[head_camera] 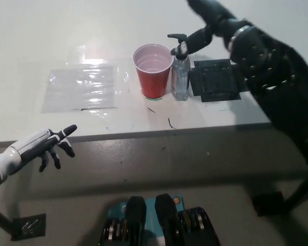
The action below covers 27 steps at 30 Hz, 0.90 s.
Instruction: The robot uses its right hand to press the hand soap kept in the middle of the table to get liquid hand soap out
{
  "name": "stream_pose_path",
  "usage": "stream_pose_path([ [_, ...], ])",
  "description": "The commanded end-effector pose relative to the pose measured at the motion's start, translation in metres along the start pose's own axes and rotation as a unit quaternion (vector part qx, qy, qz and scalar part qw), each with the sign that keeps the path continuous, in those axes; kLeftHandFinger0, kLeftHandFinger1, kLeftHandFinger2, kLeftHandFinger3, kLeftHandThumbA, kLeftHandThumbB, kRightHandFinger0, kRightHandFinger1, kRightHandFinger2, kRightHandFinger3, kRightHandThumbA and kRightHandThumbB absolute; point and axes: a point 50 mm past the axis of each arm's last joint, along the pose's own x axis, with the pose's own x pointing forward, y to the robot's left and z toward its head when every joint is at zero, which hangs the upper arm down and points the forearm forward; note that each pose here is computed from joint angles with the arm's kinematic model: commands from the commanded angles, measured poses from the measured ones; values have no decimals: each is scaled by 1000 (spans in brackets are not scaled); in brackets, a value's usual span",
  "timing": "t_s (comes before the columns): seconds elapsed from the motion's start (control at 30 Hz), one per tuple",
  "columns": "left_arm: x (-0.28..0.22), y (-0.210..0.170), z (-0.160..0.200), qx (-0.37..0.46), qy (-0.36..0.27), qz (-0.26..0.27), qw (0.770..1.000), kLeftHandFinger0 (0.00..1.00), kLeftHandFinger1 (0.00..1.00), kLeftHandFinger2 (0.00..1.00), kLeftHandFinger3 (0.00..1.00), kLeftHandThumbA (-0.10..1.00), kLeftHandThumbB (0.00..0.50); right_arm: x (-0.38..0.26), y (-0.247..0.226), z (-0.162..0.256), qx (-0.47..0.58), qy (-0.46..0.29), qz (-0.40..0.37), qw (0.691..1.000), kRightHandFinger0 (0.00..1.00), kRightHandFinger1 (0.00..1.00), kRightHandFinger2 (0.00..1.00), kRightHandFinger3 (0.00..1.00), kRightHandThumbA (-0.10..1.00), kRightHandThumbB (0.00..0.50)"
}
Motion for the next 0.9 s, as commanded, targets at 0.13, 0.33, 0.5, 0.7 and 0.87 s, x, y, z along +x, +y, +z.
stream_pose_path([
  [0.13,2,14,18,29,-21,-3,999,163,332,525,773,1000,190,16,8,28,-58,-53,-10,997,1000,1000,1000,1000,1000,400],
  [0.33,0,17,22,31,-27,-8,999,238,362,542,744,1000,169,21,18,18,-94,-54,7,994,1000,1000,1000,1000,1000,393],
  [0.5,1,21,23,35,-25,-11,999,247,351,525,731,1000,190,17,23,5,-106,-55,11,993,1000,1000,1000,1000,1000,390],
  [0.7,0,24,24,38,-27,-4,999,211,333,507,708,1000,195,10,35,-15,-123,-54,22,991,1000,1000,1000,1000,1000,375],
  [0.87,1,28,29,53,-25,-5,998,220,338,506,726,1000,193,5,43,-33,-125,-45,29,991,1000,1000,1000,1000,1000,402],
])
